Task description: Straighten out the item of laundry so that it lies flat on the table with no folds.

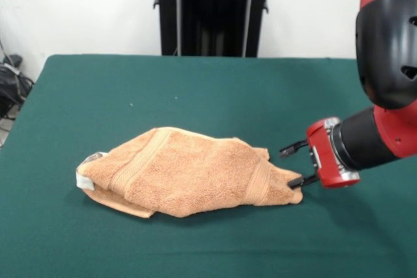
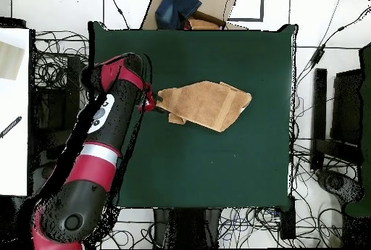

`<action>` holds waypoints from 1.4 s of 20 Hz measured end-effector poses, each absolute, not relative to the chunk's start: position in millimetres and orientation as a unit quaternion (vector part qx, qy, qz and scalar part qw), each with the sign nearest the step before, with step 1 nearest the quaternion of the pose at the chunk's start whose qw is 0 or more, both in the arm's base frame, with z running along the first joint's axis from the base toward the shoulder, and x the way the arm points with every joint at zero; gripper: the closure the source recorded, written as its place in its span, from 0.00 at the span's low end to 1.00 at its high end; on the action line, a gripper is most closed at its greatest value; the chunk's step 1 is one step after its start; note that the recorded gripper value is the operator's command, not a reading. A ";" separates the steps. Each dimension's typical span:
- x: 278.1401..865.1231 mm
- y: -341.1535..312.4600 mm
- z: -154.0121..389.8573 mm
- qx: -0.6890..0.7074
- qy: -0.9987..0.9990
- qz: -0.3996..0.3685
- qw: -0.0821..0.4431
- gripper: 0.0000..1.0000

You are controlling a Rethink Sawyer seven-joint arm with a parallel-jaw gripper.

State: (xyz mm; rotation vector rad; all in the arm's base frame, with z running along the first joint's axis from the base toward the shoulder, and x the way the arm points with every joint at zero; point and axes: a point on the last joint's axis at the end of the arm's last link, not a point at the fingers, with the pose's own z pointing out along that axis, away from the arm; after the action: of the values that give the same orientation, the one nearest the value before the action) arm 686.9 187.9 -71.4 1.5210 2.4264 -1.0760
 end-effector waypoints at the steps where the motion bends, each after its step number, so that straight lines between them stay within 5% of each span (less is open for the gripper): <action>1: 686.9 188.0 -71.4 0.497 0.793 -0.351 0.042 0.00; 28: 697.6 231.0 -76.1 0.468 0.807 -0.357 0.048 0.00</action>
State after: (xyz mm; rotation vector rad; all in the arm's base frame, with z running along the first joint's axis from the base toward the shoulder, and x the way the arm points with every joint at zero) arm 697.6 231.0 -76.1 1.4266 2.4611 -1.0876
